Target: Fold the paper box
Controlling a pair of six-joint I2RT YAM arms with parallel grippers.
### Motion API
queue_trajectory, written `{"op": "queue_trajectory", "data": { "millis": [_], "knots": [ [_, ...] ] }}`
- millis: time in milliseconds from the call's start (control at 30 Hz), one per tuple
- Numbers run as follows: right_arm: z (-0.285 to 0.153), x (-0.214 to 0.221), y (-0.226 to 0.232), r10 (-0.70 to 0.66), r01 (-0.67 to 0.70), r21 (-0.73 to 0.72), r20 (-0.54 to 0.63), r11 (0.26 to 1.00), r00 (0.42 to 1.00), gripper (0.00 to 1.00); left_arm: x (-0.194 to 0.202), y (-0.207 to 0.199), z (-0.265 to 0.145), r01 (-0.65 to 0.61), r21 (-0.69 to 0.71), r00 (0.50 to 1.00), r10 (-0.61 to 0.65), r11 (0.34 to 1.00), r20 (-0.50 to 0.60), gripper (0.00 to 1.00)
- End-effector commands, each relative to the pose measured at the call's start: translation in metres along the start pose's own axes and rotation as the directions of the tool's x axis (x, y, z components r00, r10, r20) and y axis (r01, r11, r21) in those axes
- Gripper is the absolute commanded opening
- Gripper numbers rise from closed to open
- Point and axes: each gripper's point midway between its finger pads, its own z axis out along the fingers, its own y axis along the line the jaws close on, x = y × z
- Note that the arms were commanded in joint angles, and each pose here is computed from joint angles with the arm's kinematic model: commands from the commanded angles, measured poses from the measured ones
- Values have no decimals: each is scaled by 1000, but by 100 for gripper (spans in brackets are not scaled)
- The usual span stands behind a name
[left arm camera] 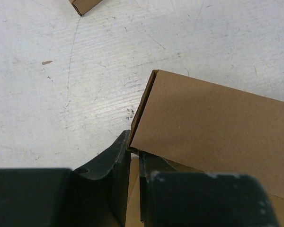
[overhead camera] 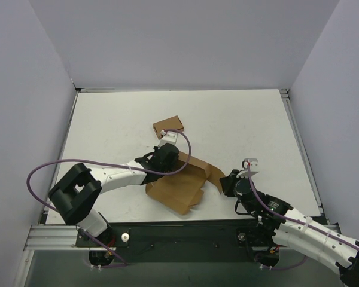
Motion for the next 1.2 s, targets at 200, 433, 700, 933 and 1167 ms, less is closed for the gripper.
{"op": "queue_trajectory", "data": {
  "millis": [200, 433, 700, 933, 1167],
  "knots": [
    [-2, -20, 2, 38, -40, 24, 62, 999, 997, 0, 7, 35, 0, -52, -145, 999, 50, 988, -14, 0],
    [5, -15, 9, 38, -37, -18, 72, 999, 997, 0, 9, -8, -7, 57, 140, 997, -64, 989, 46, 11],
    [5, -16, 9, 33, -31, -19, 76, 999, 997, 0, 7, -15, -13, 104, 251, 987, -131, 962, 93, 33],
    [5, -15, 10, 33, -31, -20, 73, 999, 997, 0, 1, -20, -15, 119, 323, 979, -165, 939, 122, 51],
    [5, -16, 11, 34, -32, -28, 73, 999, 997, 0, -3, -7, -19, 136, 306, 971, -188, 942, 148, 67]
  ]
}}
